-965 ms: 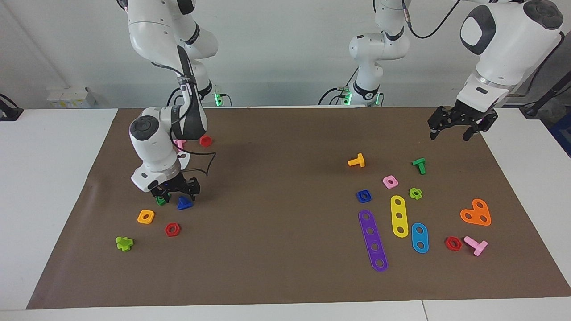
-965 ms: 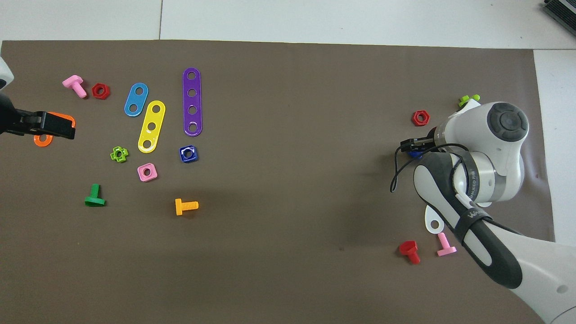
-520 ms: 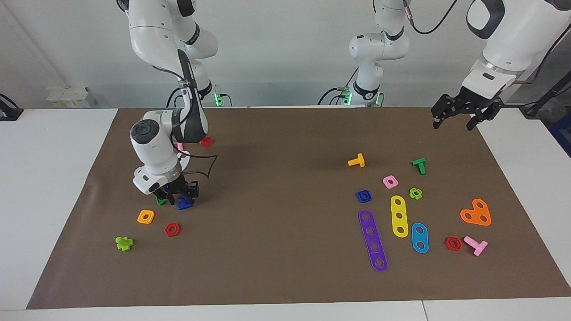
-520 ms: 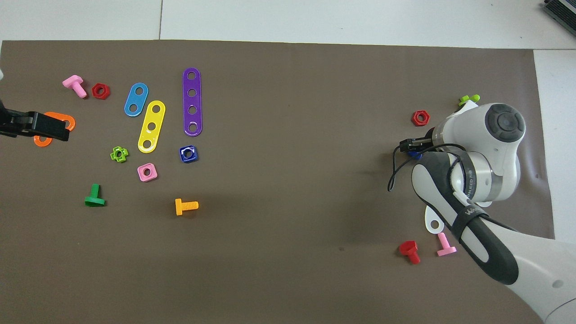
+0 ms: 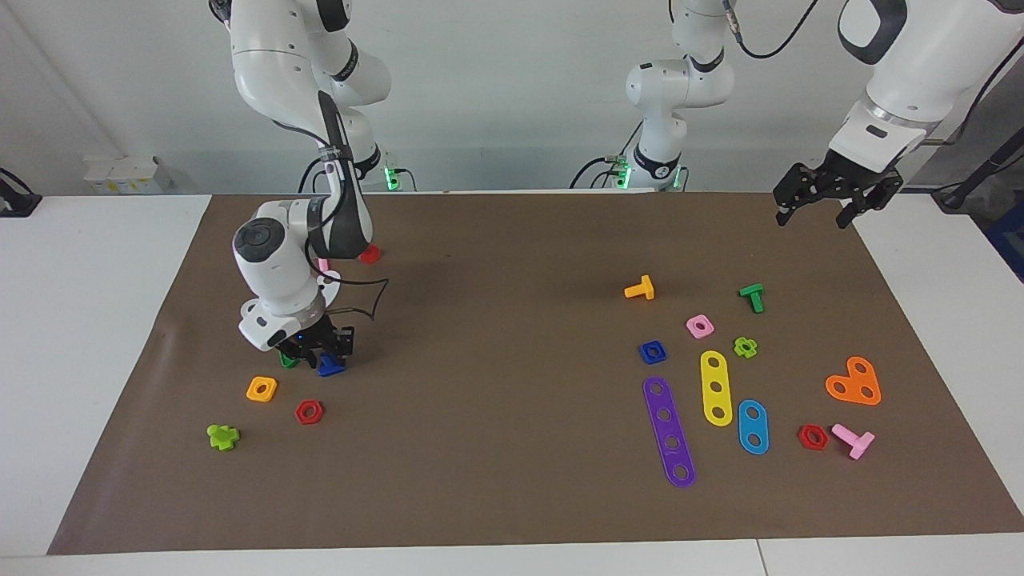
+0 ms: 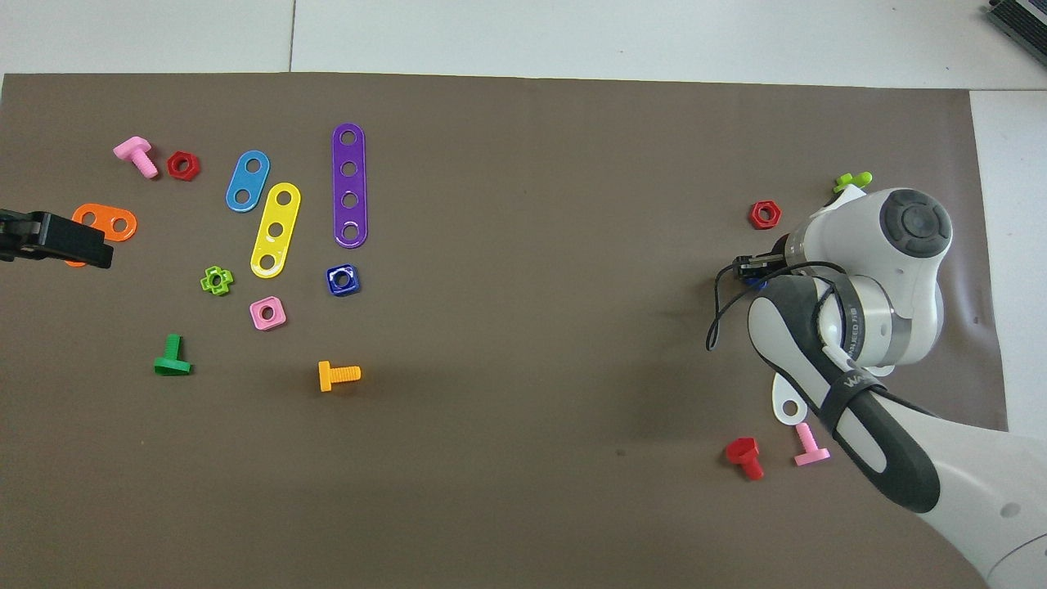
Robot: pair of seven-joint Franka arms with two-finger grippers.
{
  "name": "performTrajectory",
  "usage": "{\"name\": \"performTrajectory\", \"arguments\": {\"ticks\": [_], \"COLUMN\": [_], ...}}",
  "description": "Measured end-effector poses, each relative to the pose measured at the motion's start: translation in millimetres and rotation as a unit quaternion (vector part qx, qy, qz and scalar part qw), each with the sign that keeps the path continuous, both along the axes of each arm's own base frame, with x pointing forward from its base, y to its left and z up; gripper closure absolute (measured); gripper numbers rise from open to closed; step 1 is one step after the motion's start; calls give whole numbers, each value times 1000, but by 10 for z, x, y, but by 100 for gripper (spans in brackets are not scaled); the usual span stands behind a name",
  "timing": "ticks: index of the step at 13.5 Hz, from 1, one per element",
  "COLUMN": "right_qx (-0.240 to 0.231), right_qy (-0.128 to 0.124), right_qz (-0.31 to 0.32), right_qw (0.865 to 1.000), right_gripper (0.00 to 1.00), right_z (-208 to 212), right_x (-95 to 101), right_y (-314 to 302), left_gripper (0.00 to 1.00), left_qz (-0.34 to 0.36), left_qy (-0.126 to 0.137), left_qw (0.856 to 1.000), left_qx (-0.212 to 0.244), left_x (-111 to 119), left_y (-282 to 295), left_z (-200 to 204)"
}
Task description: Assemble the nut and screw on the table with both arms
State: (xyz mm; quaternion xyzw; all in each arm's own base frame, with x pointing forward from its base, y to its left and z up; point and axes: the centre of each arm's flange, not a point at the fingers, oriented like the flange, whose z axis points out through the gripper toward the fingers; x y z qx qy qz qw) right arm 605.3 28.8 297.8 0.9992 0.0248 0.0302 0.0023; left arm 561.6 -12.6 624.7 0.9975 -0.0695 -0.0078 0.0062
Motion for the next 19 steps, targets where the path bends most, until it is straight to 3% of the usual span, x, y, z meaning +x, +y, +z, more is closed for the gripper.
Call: {"name": "performTrajectory", "arguments": {"ticks": [3, 6, 13, 17, 19], "right_qx": [0, 10, 13, 23, 33], "right_qy": [0, -3, -7, -7, -26], "right_qz": [4, -6, -7, -9, -18], "right_qw": [1000, 1000, 1000, 1000, 999], "right_gripper": [51, 81, 81, 81, 81], "right_z": [5, 33, 87, 806, 1169], "right_x": [1, 8, 32, 201, 235], "right_y": [3, -15, 13, 502, 1042], "left_gripper": [0, 0, 0, 0, 0], "left_qz": [0, 2, 1, 2, 6], "left_qy": [-1, -19, -17, -17, -15], "left_qw": [1000, 1000, 1000, 1000, 1000], "left_qx": [0, 0, 0, 0, 0], "left_x": [-21, 12, -6, -16, -16], "left_y": [0, 18, 8, 24, 62], "left_z": [-1, 37, 2, -4, -28]}}
